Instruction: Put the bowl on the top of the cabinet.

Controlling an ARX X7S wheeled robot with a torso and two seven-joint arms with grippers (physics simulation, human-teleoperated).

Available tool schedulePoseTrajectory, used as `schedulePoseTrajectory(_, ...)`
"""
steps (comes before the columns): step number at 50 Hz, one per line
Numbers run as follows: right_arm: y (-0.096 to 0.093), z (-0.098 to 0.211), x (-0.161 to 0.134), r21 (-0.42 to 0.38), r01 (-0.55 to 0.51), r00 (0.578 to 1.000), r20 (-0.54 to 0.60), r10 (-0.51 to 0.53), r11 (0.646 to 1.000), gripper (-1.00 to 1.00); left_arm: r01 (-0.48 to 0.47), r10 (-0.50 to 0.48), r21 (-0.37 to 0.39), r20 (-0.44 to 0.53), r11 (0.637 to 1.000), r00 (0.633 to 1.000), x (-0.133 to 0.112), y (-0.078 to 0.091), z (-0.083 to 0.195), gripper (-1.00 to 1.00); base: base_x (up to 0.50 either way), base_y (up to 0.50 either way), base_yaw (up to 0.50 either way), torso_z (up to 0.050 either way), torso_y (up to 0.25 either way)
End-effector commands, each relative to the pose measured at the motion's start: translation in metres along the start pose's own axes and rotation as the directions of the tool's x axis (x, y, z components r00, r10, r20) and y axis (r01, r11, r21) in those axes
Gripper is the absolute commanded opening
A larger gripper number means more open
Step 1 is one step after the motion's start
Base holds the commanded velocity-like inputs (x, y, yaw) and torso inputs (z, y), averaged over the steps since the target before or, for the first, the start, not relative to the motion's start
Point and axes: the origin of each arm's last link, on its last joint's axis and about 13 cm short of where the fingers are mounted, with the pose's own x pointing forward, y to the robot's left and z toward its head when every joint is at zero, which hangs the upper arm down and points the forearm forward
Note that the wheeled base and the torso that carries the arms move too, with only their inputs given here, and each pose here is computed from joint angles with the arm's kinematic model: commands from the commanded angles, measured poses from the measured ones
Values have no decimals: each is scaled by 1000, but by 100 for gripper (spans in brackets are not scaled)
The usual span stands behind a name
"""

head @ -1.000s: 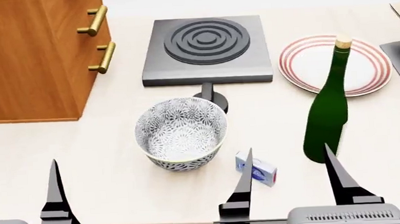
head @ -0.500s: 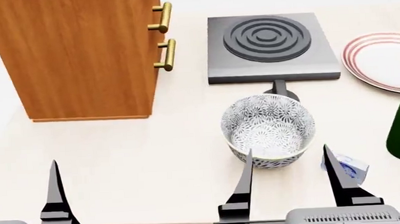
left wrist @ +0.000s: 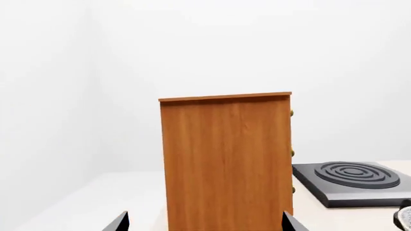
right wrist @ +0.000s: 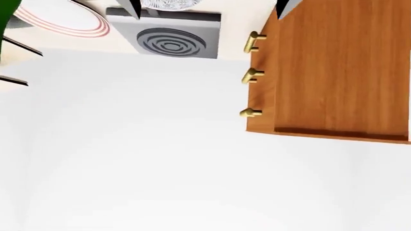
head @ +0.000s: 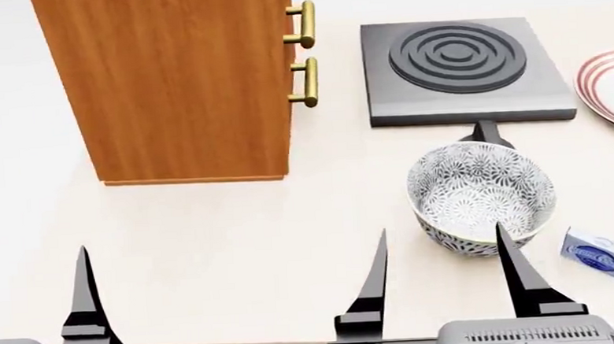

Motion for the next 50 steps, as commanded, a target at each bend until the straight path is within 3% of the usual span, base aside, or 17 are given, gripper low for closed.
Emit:
schedulePoseTrajectory(1,1,0,0,-4,-1,1000,3,1,1000,100,-2,2,1,-1,1000,1000,0,1,-1,100,0,500,0,0,0)
schedulePoseTrajectory(10,1,-1,-1,-4,-4,1000,-3,4,1000,100,-3,3,1,0,1000,1000,-1,1,0,100,0,464,0,0,0)
schedulePoseTrajectory(29,1,1,-1,1,3,1000,-11,-3,1000,100,-4,4,2,2,1000,1000,-1,1,0,100,9,0,0,0,0)
schedulePoseTrajectory(50,1,1,-1,5,3,1000,-6,-3,1000,100,-2,2,1,1,1000,1000,-2,1,0,100,484,3,0,0,0)
